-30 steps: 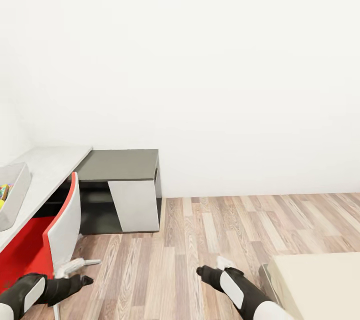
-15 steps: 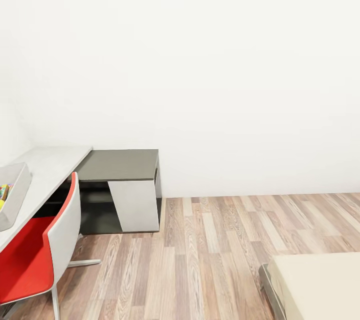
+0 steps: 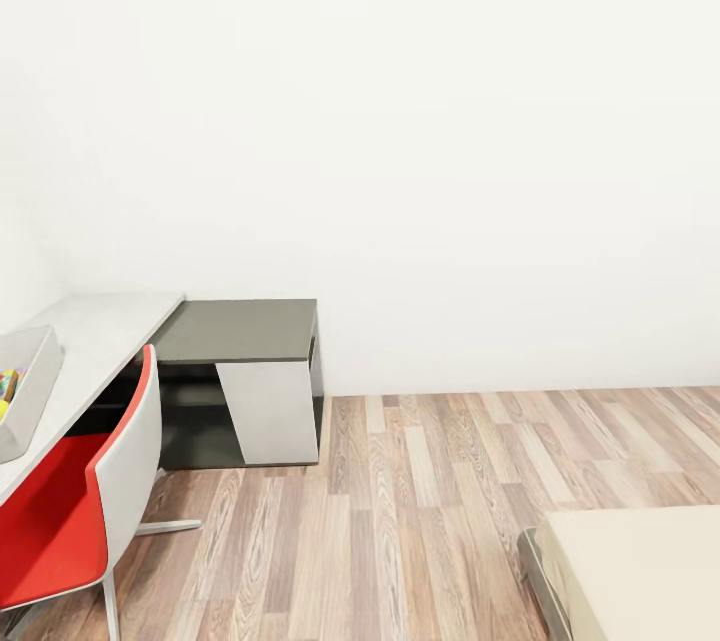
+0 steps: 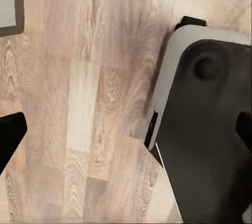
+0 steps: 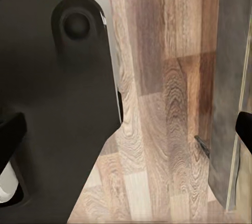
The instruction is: Put all the toys in the child's room - the three board games (two on the bed and one on the table), the two jigsaw puzzles on the table, and the tennis ball on the table - inside the toy box on the table in the child's room.
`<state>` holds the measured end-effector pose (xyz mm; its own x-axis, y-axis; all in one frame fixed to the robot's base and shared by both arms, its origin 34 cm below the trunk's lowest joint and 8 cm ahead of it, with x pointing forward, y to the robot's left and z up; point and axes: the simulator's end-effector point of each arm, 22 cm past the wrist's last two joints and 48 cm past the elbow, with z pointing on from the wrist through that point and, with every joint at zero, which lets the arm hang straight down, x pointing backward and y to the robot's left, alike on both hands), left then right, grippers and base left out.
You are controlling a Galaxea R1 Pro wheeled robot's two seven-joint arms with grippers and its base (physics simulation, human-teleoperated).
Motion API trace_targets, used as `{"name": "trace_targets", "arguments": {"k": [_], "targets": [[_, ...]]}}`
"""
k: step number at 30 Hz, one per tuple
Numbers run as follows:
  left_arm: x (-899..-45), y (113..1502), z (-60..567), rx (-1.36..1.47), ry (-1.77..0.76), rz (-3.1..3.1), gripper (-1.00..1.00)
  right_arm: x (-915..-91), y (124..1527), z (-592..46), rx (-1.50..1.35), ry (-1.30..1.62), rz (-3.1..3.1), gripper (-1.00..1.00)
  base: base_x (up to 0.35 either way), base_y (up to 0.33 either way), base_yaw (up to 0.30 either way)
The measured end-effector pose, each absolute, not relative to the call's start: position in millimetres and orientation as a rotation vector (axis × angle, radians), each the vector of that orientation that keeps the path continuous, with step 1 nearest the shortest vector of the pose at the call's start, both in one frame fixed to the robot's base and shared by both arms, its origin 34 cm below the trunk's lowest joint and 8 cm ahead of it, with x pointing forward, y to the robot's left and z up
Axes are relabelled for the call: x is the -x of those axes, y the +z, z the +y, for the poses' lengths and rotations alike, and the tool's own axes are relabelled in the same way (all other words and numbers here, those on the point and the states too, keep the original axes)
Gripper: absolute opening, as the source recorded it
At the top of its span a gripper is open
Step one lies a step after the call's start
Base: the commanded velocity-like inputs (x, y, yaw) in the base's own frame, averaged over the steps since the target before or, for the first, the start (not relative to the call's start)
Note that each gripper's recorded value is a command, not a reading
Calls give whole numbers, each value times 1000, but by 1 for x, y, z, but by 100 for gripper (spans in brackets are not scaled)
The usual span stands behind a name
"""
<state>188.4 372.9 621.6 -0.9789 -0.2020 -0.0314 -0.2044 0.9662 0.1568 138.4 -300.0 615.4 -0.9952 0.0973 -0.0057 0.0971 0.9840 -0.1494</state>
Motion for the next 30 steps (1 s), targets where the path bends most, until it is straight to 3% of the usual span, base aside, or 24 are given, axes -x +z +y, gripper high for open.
{"name": "trace_targets", "arguments": {"k": [4,9,30], "targets": [[-188,613,290,319,87,3120,100,-137,615,-295,153,226,-3127,100,0,0,0],[-188,612,239,315,-14,3128,100,-136,615,-292,160,220,-3126,100,0,0,0],[-188,612,247,306,2,3129,100,-136,615,-292,163,220,-3126,100,0,0,0]]}}
